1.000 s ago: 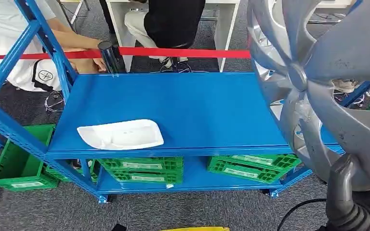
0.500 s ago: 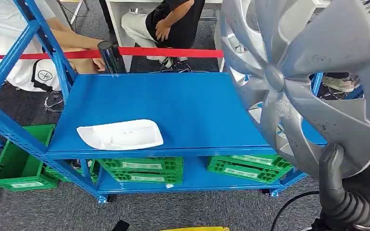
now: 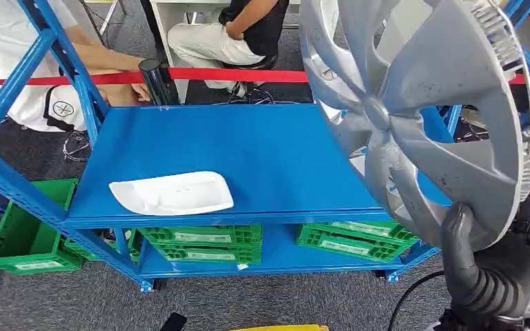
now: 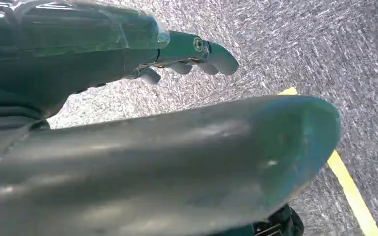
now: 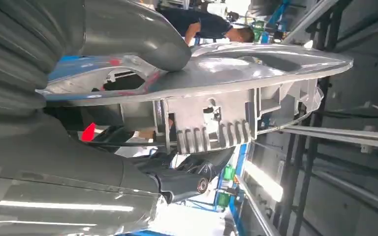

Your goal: Take the parts from the cabinet and place them on the table.

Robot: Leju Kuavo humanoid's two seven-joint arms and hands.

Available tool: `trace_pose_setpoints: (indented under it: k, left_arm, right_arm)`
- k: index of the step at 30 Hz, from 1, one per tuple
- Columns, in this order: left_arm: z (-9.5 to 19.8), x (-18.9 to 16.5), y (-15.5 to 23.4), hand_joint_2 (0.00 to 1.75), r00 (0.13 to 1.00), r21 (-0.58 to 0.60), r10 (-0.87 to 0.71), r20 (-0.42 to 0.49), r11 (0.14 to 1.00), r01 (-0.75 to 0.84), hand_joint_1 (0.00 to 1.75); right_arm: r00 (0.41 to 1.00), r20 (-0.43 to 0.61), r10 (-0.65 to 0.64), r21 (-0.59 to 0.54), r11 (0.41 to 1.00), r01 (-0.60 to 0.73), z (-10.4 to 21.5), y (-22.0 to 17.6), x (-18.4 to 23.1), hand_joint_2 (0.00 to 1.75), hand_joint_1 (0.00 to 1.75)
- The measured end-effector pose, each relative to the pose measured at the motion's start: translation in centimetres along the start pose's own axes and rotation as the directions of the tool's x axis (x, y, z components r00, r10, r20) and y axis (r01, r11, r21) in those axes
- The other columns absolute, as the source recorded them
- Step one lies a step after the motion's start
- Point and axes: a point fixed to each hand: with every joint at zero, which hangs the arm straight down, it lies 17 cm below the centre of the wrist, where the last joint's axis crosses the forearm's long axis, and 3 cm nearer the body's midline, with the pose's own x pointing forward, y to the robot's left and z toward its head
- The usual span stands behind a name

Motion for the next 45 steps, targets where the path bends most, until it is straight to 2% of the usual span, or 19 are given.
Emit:
trace_pose_setpoints:
  k: [45]
  left_arm:
    - [0.0,0.3,-0.3,0.0,1.0,-0.004,-0.005,-0.012,1.0,0.005,0.0]
  right_arm:
    - [1.0,0.003,-0.009,0.033,0.999,0.009,0.1,1.1,0.0,1.75,1.75]
